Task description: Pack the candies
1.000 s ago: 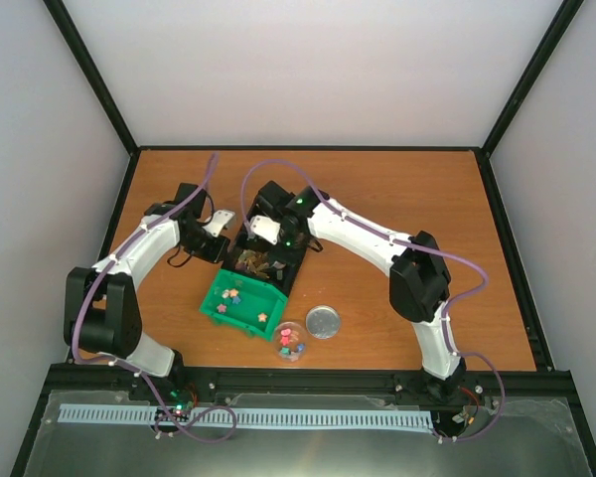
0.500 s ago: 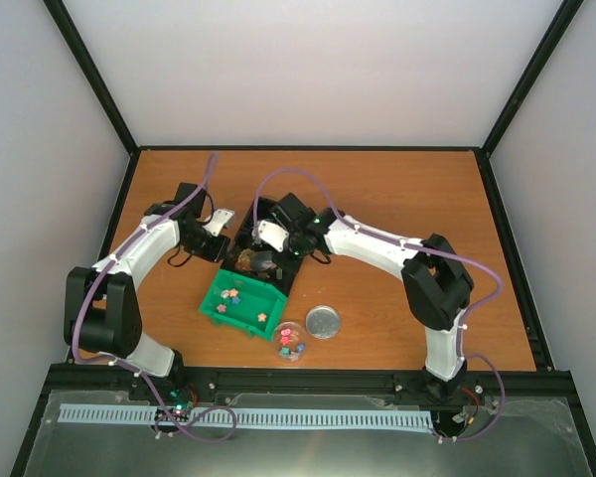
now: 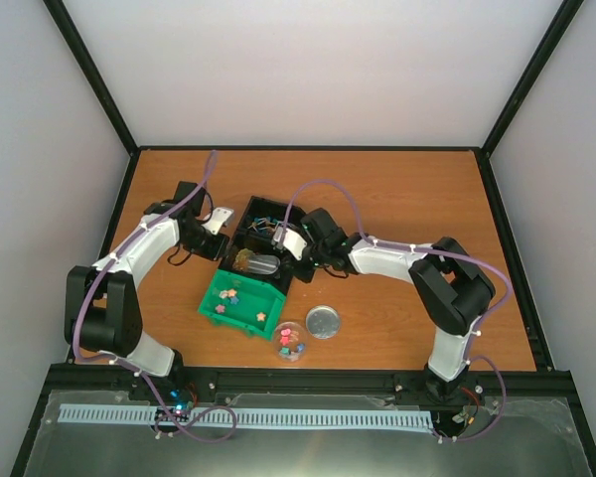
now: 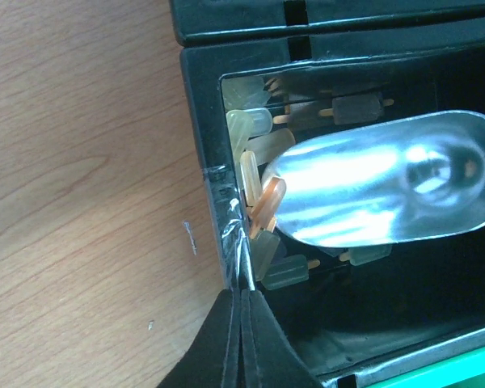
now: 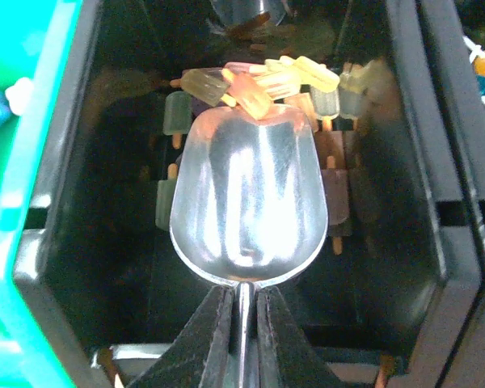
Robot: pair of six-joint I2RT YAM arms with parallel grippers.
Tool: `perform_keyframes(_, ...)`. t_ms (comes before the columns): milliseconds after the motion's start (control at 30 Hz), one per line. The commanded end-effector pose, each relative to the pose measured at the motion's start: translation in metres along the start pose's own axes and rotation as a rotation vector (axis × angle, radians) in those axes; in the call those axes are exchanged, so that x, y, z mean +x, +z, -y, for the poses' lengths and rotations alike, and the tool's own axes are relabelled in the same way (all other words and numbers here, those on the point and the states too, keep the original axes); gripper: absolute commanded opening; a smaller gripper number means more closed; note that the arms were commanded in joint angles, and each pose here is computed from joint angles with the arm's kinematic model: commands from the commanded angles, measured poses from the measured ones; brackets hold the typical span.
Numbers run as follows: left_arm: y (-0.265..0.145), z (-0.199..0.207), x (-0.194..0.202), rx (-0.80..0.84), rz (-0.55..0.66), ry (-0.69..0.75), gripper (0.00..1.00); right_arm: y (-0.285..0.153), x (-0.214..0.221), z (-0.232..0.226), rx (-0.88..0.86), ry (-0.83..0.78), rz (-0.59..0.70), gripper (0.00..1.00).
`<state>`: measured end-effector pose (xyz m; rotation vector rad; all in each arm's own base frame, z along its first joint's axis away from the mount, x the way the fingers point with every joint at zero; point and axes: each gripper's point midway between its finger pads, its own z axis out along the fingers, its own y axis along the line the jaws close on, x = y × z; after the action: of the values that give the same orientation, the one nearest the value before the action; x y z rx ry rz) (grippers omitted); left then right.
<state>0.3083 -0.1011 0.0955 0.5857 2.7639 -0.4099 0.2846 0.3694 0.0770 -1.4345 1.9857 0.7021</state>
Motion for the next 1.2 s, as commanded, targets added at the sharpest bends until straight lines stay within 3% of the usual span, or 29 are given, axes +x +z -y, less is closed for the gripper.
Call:
perform_keyframes(0, 0.010, 0.008, 0.015, 0.040, -0.077, 0.002, 0.01, -0.019, -0.026, -0.010, -0.080, -0.025, 0.174, 0.03)
perform_keyframes(467, 0.016, 0.005, 0.007, 0.047, -0.091, 0.000, 0.01, -0.013, -0.028, -0.009, -0.089, -0.028, 0.267, 0.03)
perform_keyframes(900, 0.018, 0.004, 0.011, 0.046, -0.111, -0.007, 0.01, -0.047, -0.017, -0.008, -0.107, -0.118, 0.380, 0.03)
perform_keyframes(1167, 0.016, 0.003, 0.005, 0.039, -0.088, -0.008, 0.01, -0.067, -0.012, -0.014, -0.070, -0.249, 0.320, 0.03)
